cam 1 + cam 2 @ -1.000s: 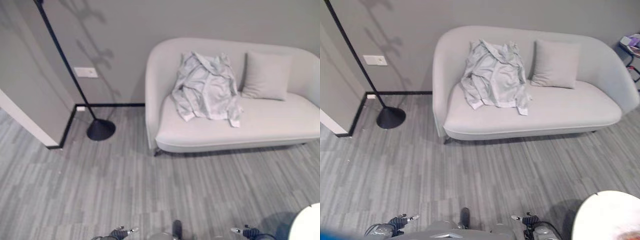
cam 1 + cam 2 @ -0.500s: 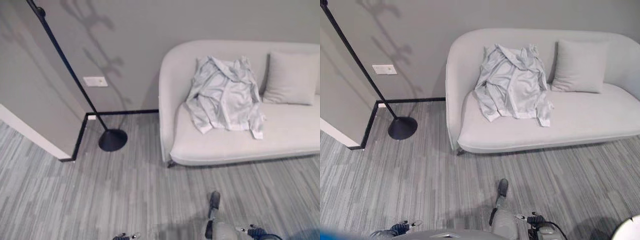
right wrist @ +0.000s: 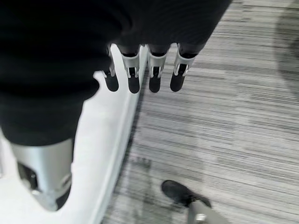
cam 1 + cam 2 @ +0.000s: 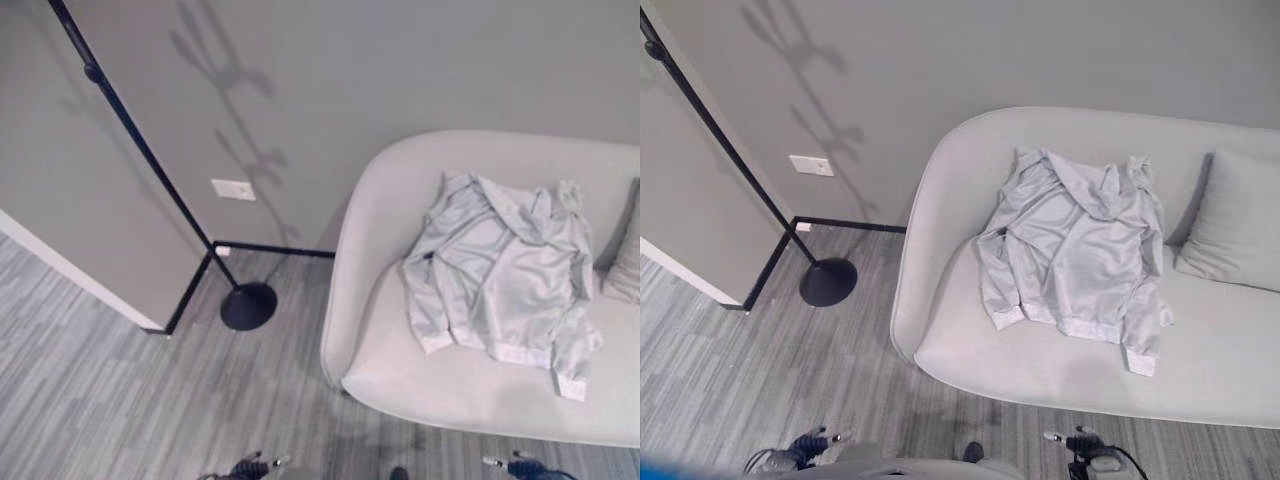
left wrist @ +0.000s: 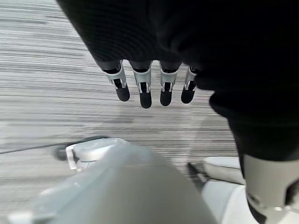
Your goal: Hang the clothes on the sofa on the clothes rack.
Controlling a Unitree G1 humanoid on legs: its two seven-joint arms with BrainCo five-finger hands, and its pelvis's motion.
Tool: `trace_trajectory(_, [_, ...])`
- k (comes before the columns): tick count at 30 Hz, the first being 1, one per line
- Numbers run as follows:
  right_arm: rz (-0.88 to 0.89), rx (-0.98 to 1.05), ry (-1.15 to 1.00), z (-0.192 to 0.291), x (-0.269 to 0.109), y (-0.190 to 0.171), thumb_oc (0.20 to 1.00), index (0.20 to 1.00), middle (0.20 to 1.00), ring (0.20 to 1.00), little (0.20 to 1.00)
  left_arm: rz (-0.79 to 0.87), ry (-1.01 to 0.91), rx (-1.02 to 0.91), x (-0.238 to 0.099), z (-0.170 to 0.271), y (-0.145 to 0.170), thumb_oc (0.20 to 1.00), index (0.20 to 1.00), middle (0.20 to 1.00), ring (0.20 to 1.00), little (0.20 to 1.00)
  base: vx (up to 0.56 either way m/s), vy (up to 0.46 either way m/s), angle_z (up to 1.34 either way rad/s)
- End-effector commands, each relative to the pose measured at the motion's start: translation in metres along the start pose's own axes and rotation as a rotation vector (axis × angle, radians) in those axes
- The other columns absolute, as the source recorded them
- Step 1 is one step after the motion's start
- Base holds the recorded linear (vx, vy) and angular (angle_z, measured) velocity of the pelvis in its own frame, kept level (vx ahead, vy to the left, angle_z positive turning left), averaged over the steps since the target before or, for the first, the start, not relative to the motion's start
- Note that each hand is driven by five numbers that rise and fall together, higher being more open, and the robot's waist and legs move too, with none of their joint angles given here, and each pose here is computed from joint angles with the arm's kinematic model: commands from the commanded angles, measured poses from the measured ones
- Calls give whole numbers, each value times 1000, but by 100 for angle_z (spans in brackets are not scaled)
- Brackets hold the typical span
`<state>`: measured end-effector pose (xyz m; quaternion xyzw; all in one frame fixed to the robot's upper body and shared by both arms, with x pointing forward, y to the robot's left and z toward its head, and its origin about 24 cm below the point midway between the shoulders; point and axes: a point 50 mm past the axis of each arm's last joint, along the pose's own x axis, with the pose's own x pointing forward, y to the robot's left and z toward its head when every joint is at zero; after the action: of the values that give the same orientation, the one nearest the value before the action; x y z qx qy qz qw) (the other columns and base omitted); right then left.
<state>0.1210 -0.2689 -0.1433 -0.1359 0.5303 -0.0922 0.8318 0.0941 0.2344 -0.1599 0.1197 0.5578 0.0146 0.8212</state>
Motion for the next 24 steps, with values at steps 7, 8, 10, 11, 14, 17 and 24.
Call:
trace_trajectory(7, [-29,-13,1,-7,-2,-8,1000,1000,1000,1000,1000,9,107,21,-5,-29,7,1000,1000,1000,1000,1000,114,83,-29])
trace_trajectory(8, [-24,-18,10,-10,-2,-6,1000,1000,1000,1000,1000,12,113,19,-6,-31,7,1000,1000,1000,1000,1000,39,47,0])
trace_trajectory(10, [-19,-23,16,-12,-2,-4,1000,1000,1000,1000,1000,11,116,18,-6,-32,7,1000,1000,1000,1000,1000,45,78,-6])
trace_trajectory(11, [-17,-25,20,-13,-2,-4,1000,1000,1000,1000,1000,12,116,17,-6,-33,7,1000,1000,1000,1000,1000,49,83,2])
trace_trajectory(14, [-6,-33,30,-16,-3,-1,1000,1000,1000,1000,1000,11,113,18,-6,-32,7,1000,1000,1000,1000,1000,17,22,2])
trace_trajectory(17, [3,-35,34,-18,-3,2,1000,1000,1000,1000,1000,10,116,21,-6,-33,7,1000,1000,1000,1000,1000,45,57,0])
trace_trajectory(24, [14,-41,34,-18,-3,5,1000,1000,1000,1000,1000,12,122,28,-7,-34,8,1000,1000,1000,1000,1000,18,40,-2])
